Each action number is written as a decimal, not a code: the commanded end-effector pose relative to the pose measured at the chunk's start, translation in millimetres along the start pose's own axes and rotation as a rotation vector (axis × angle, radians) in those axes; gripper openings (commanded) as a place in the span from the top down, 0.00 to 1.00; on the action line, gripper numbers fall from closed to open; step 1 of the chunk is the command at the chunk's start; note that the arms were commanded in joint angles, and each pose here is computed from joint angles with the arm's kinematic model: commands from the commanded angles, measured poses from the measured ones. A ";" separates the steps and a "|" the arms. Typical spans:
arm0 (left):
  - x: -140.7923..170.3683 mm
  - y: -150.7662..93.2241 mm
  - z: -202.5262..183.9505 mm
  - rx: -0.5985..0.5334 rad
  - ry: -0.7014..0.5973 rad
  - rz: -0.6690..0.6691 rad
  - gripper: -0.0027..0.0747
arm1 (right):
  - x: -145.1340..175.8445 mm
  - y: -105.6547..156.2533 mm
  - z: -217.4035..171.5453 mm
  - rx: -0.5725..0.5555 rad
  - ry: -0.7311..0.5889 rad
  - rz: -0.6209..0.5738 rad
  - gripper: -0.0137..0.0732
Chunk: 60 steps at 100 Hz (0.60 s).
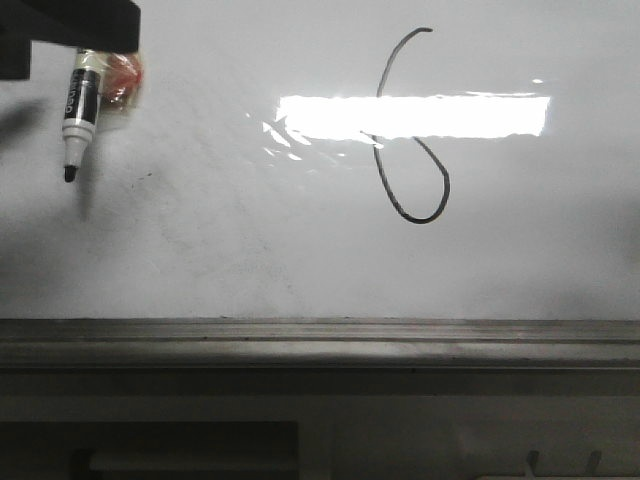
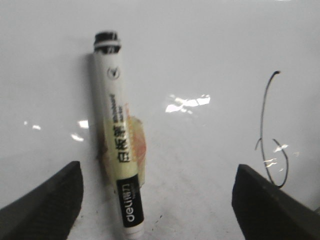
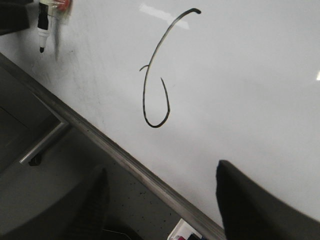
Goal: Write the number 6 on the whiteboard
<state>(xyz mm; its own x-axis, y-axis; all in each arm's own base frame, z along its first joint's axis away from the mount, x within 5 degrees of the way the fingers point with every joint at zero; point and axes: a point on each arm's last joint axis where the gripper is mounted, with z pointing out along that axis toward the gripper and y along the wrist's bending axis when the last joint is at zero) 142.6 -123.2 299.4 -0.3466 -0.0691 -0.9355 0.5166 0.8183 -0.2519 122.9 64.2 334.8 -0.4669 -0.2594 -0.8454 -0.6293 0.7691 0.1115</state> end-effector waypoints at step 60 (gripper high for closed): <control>7.0 14.2 -101.5 0.115 -0.345 0.134 0.99 | 23.3 26.9 -57.7 0.165 -0.434 -0.092 0.92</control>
<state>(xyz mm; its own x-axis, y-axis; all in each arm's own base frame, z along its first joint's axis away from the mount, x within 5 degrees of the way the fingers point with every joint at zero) 73.7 -57.0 313.9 -0.0253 -0.1686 -0.9854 0.6115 0.7772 -0.1487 64.5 49.4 347.2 -0.1702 -0.1407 -0.9753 -0.5749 0.8181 -0.0177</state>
